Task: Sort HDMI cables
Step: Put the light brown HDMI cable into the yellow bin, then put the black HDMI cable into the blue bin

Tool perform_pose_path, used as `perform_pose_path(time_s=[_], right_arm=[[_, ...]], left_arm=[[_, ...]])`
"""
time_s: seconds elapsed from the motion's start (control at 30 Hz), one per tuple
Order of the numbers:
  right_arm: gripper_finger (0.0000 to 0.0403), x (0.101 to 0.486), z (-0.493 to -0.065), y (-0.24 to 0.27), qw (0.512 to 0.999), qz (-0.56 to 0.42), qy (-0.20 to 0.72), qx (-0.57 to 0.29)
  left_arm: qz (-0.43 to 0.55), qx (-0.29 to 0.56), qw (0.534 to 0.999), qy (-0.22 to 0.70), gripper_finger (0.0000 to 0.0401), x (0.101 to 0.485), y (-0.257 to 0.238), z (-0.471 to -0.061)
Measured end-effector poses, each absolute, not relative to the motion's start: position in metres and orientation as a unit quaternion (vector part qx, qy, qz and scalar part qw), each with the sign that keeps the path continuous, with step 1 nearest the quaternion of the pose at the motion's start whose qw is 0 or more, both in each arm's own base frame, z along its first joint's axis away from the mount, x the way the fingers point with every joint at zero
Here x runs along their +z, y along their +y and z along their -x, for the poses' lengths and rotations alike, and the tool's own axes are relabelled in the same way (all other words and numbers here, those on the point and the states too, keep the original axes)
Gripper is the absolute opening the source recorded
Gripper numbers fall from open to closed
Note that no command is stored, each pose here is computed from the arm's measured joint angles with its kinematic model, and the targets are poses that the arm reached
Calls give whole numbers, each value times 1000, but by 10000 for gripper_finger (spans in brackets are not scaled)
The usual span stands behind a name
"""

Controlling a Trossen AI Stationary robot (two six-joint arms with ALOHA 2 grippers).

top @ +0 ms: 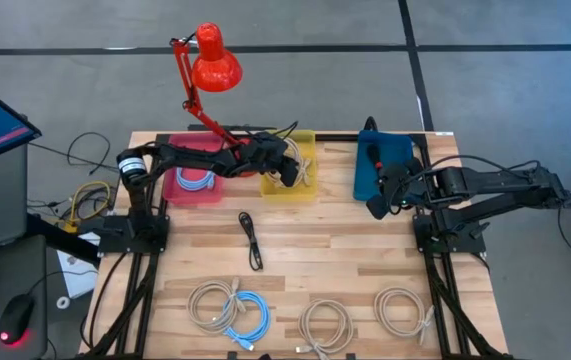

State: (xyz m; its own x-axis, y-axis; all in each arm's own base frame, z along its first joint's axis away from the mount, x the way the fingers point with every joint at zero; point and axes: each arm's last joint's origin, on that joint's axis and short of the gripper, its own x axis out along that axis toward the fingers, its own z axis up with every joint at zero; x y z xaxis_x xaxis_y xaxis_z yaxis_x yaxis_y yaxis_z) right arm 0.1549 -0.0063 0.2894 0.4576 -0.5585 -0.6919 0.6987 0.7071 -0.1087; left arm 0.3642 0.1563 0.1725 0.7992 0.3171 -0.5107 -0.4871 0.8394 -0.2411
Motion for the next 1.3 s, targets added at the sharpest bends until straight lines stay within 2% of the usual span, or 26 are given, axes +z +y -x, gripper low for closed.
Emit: perform_pose_path(time_s=[0.3,0.4,0.53,0.77,0.83,1.0,1.3], right_arm=[[0,289,-155,-6,848,-96,366,-370],[0,289,-155,-6,848,-95,366,-370],[0,289,-155,-6,848,-94,367,-370],[0,289,-155,-6,848,-94,367,-370],[0,289,-155,-6,849,-94,367,-370],[0,290,-155,-6,850,-96,364,-369],[0,297,-167,-4,879,-139,313,-332]], left_arm=[[198,218,929,224,144,173,156,-365],[210,191,934,215,154,179,154,-365],[192,167,949,185,129,205,145,-362],[95,120,980,130,26,273,114,-342],[82,112,983,123,8,288,105,-333],[75,110,983,131,7,315,82,-310],[52,118,966,222,5,332,34,-267]])
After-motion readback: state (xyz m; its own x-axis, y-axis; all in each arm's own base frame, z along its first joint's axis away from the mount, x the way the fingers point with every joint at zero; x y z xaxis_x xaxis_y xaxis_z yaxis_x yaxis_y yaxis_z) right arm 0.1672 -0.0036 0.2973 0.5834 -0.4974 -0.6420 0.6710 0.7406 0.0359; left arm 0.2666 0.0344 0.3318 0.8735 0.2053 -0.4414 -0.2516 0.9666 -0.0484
